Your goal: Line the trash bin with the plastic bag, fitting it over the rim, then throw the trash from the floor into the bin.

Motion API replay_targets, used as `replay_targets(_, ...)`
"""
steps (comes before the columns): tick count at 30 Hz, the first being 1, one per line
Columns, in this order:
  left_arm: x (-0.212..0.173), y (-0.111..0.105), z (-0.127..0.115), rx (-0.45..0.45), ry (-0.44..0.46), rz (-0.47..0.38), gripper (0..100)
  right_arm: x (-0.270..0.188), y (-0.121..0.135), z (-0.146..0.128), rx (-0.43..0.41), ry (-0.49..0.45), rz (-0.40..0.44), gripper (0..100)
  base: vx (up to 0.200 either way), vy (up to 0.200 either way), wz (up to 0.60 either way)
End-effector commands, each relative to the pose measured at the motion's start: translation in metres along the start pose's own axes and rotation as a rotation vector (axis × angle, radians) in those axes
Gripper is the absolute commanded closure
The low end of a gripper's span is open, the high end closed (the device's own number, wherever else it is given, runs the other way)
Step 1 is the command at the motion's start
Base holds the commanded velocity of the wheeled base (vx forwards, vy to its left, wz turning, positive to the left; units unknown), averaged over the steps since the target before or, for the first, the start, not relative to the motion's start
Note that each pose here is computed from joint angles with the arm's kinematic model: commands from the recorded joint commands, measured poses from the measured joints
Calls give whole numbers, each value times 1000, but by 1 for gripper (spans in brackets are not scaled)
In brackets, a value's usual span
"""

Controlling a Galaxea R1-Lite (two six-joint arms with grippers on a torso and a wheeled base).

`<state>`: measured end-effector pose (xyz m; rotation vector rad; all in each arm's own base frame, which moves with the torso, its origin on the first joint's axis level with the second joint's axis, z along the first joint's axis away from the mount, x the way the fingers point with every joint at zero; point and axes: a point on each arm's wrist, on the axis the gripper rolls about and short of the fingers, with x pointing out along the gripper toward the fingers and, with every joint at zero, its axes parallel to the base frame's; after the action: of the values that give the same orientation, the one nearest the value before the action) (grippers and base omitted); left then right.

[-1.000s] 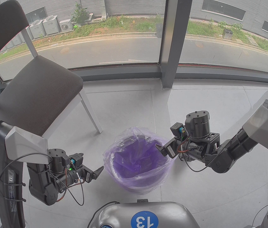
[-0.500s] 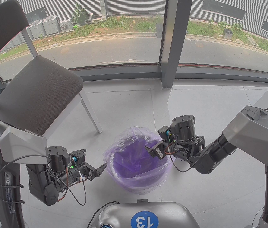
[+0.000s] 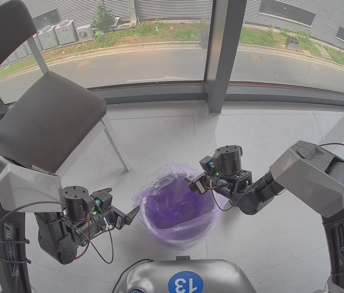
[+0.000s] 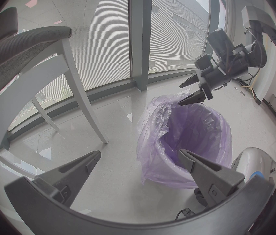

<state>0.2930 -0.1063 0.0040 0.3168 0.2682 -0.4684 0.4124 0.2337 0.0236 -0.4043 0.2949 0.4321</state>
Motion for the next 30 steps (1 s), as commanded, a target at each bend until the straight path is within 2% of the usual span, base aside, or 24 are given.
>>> replay_targets(1,1,-2,8,11,-40,5,0,10,-13,0,13,-16,-34,0,0,0,0)
replay_targets(5,11,-8,11,21,-65,-11,0,11,-20,8,17,-36,-49,0,0,0,0)
replay_targets(11,37,-21,10,34,-59,-28,0,16,-16,11,16,-42,-42,0,0,0,0)
replay_targets(22,65,-14,26,23,-70,-8,0,21,-19,13,16,-37,-48,0,0,0,0)
replay_targets(30,77,-3,17,12,-53,40,0,20,-20,13,18,-38,-48,0,0,0,0)
